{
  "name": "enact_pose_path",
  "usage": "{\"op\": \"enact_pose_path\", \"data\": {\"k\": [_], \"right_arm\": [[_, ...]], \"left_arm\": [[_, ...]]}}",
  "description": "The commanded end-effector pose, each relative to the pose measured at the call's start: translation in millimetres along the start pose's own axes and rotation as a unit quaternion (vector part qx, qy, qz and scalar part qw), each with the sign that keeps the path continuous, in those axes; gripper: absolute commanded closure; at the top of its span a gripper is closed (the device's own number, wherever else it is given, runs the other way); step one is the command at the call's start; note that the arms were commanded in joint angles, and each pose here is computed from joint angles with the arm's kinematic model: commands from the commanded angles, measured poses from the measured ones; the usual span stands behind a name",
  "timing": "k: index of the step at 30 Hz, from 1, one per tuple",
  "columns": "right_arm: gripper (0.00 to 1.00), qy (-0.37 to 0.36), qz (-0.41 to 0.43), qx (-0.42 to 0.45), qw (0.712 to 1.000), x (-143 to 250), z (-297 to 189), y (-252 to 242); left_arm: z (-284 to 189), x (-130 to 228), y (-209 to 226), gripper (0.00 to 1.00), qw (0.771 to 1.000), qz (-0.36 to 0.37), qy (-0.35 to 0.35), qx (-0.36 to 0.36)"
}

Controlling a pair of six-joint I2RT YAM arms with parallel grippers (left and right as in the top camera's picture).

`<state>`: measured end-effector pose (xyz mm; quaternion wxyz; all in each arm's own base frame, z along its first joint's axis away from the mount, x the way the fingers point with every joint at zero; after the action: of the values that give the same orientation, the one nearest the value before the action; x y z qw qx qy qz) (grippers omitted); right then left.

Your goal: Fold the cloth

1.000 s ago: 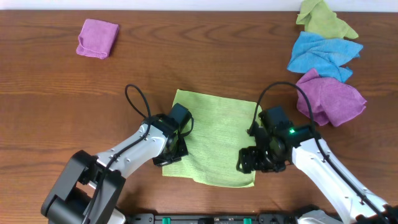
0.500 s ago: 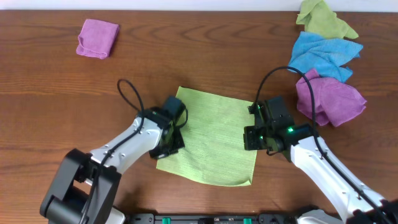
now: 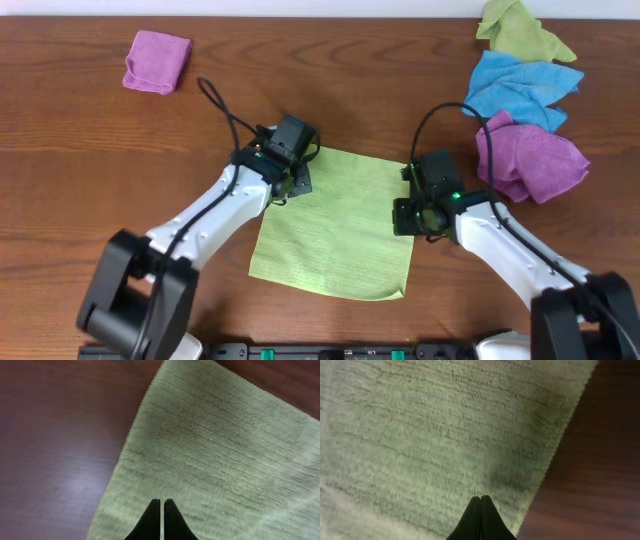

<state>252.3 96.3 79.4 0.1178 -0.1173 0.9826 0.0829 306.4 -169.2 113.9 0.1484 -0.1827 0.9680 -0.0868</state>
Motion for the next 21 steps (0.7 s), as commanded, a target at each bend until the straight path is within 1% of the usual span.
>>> {"op": "enact_pose_path", "data": {"k": [1,10,16,18,21], "right_arm": [[0.99,-0.001,0.008,0.008,1.000,-4,6,-4],[0.99,-0.008,0.011,0.009,1.000,-8,12,-6],[0.99,-0.010,0.013,0.021,1.000,-12,24,-11],[0.99,-0.012,0.015,0.021,1.000,-15,32,-13],[0.99,0.005,0.021,0.024,0.999,-14,47,-18]], "left_arm": [[15,6,-1,0.94,1.000,0.025,0.013,-0.009],[54,16,5,0.94,0.998,0.037,0.033,-0.046],[56,12,12,0.94,0.996,0.041,0.009,-0.079],[56,12,16,0.94,0.995,0.038,0.011,-0.087],[55,14,19,0.94,0.995,0.016,0.015,-0.096]]}}
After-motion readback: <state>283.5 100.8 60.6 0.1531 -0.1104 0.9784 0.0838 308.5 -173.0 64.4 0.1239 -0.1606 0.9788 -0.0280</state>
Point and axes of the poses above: each gripper's point midway between its finger pads, its own z axis out along the fingers, its own y axis along the line the jaws close on, x = y × z, the point moved 7 cm from there along -z, back along the fingers, and after that the axes turned 12 degrees about -z, right-handed, at the moved point
